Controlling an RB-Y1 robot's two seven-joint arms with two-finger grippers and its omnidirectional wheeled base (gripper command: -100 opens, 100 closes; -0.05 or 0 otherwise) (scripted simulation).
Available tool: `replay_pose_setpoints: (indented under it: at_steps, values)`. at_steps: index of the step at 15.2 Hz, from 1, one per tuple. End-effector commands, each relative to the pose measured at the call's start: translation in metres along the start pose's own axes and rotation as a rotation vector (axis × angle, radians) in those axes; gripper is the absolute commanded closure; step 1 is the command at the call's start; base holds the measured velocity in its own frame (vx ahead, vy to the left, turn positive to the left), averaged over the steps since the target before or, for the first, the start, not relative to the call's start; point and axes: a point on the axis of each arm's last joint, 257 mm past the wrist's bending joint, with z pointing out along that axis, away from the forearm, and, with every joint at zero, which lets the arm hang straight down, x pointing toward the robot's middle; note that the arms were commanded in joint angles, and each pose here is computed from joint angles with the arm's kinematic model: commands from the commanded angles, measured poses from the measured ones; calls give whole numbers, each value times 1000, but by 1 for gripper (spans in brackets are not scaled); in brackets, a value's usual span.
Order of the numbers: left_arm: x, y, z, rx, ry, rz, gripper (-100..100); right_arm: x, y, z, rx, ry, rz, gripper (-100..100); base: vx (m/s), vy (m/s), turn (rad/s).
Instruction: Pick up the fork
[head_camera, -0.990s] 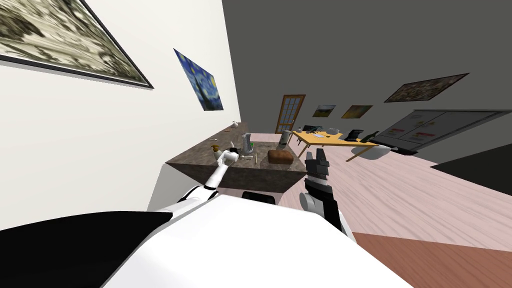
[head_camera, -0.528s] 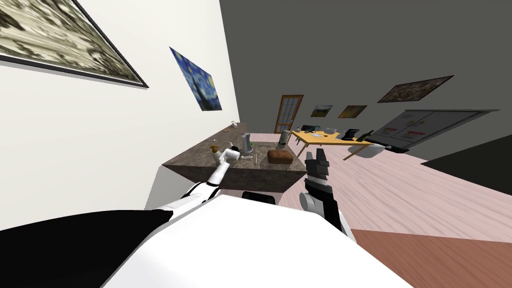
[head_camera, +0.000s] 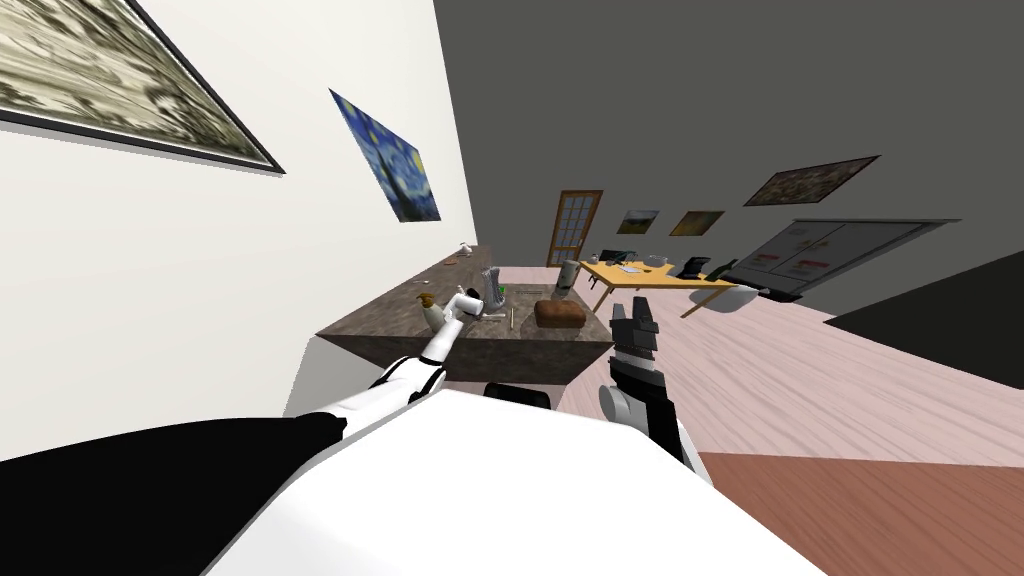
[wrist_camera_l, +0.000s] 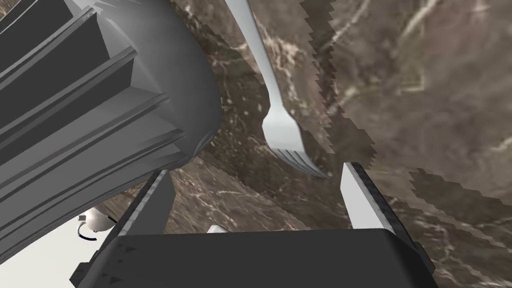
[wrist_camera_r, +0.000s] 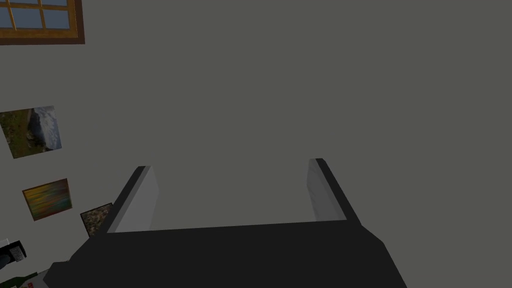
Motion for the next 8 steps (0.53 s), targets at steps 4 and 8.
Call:
replay_pose_setpoints:
  at_steps: [4, 8]
  values:
    - [9, 13, -3, -99, 18, 5, -100, 0, 0, 0, 0, 0, 0, 0, 17, 21, -49]
    - [13, 19, -5, -151, 28, 8, -100, 0, 0, 0, 0, 0, 0, 0, 15, 21, -36]
